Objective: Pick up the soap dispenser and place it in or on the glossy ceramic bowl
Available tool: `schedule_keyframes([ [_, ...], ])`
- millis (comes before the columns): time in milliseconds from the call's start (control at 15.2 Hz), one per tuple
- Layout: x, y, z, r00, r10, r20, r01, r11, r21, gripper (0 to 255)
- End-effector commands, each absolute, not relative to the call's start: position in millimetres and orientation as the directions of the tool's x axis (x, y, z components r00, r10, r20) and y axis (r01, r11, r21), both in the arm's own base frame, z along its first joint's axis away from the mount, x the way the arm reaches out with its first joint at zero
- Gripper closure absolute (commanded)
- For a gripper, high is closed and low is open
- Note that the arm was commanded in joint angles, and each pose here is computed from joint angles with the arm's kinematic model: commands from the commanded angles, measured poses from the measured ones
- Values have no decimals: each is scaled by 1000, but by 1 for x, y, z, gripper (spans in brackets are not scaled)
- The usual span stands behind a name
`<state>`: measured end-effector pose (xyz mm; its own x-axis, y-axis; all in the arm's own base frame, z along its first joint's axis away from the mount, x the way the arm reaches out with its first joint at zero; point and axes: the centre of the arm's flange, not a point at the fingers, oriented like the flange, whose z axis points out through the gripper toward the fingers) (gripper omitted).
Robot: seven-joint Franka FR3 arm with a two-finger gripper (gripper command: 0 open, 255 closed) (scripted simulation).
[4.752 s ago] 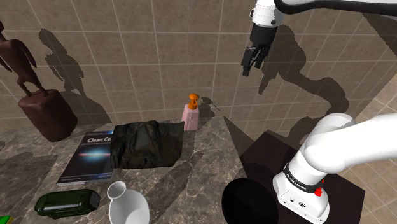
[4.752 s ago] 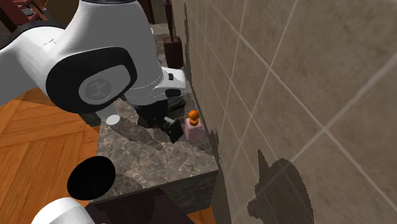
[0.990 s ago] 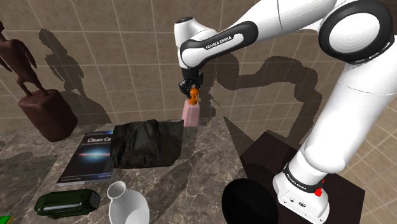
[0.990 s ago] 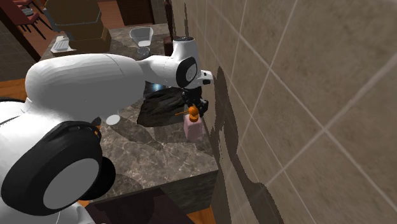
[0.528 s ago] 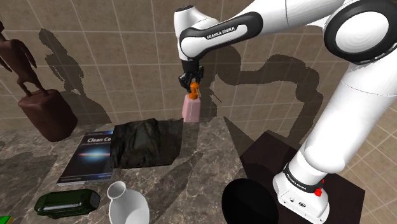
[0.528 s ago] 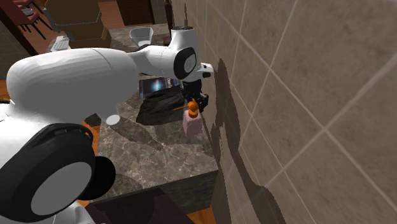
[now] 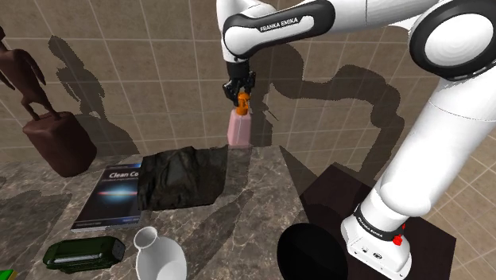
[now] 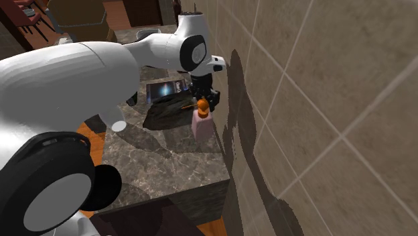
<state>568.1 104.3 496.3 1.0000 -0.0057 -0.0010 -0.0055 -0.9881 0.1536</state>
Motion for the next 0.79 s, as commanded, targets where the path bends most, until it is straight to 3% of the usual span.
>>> schedule_keyframes([
  [0,569,104,508,1000,-5,-1,-5,-988,153,255],
  [726,557,109,560,1000,-5,-1,-5,-988,153,255],
])
